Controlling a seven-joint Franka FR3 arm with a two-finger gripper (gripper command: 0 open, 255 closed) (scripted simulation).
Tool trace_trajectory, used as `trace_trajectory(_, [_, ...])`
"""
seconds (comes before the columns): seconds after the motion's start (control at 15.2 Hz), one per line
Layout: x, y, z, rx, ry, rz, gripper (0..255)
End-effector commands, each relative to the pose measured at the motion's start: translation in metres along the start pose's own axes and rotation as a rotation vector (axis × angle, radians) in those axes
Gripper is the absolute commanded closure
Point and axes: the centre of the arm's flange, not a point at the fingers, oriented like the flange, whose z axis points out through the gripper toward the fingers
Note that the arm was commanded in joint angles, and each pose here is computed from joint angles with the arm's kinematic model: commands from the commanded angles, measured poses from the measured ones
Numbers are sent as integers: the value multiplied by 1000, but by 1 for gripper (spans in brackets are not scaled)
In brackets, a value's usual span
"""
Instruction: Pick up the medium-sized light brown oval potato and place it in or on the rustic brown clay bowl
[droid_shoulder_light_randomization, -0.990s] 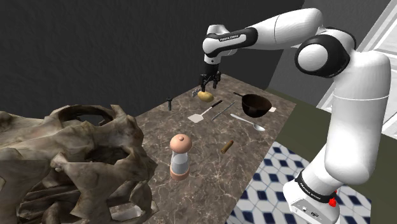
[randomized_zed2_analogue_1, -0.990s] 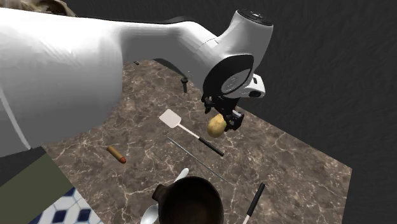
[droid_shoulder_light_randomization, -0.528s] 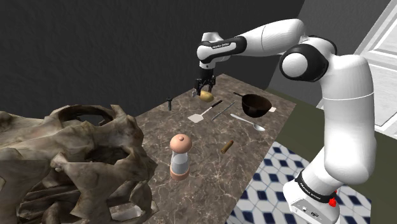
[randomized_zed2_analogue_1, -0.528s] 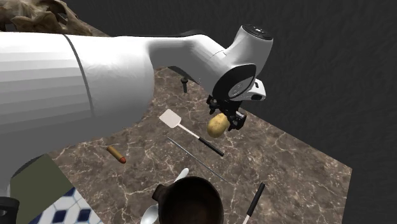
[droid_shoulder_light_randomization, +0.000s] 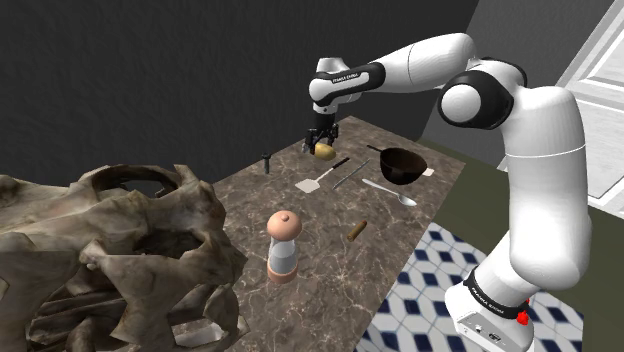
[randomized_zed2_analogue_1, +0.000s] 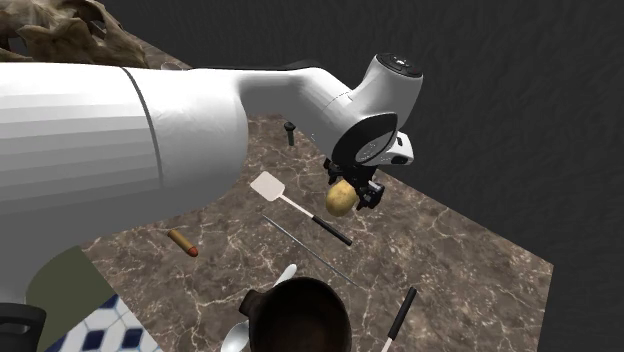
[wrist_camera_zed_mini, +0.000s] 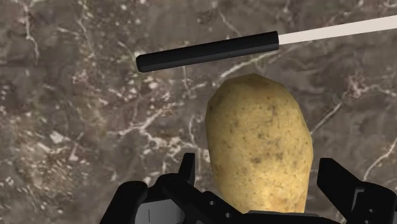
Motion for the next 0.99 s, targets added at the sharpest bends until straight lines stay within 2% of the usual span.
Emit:
trace_trajectory(0.0, [0,0,0,0,0,0,0])
trace_trajectory(0.07, [0,0,0,0,0,0,0])
trace_trajectory(0.13, [0,0,0,0,0,0,255])
trace_trajectory(0.73, [0,0,0,0,0,0,255])
trace_trajectory(0.92, [-2,-1,-16,0,0,0,255])
